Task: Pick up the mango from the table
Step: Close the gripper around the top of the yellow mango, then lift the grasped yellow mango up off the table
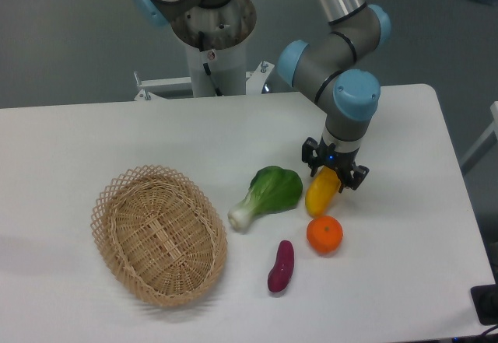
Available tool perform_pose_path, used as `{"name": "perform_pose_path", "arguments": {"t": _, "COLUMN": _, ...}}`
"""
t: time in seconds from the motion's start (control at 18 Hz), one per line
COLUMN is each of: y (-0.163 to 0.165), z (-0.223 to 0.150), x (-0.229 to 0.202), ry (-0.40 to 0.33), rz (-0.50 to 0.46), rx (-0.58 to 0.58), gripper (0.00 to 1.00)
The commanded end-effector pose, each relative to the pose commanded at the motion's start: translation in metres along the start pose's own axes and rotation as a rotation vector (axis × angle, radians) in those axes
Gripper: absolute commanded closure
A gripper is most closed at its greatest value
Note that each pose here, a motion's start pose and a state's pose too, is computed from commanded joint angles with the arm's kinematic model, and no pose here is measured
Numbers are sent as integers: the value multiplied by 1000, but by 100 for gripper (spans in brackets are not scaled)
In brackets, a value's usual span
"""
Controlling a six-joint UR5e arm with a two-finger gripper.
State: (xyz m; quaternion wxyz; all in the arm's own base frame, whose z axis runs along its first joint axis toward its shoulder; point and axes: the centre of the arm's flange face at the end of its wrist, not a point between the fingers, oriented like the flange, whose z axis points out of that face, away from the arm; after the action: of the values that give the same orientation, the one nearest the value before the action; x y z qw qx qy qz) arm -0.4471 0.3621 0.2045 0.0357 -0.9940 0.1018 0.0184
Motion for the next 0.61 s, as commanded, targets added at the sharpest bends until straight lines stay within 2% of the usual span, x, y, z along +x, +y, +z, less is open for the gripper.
{"name": "perform_pose_path", "arguments": {"t": 0.17, "y": 0, "z": -5, "x": -3, "ry": -8, "rz": 5, "rx": 0, "gripper": 54}}
{"name": "perform_pose_path", "arguments": {"t": 0.33, "y": 1, "z": -10, "x": -4, "ry": -16, "rz": 10, "rx": -1, "gripper": 55}}
{"name": "perform_pose_path", "arguments": {"t": 0.61, "y": 20, "z": -53, "x": -15, "ry": -84, "rz": 111, "rx": -44, "gripper": 55}}
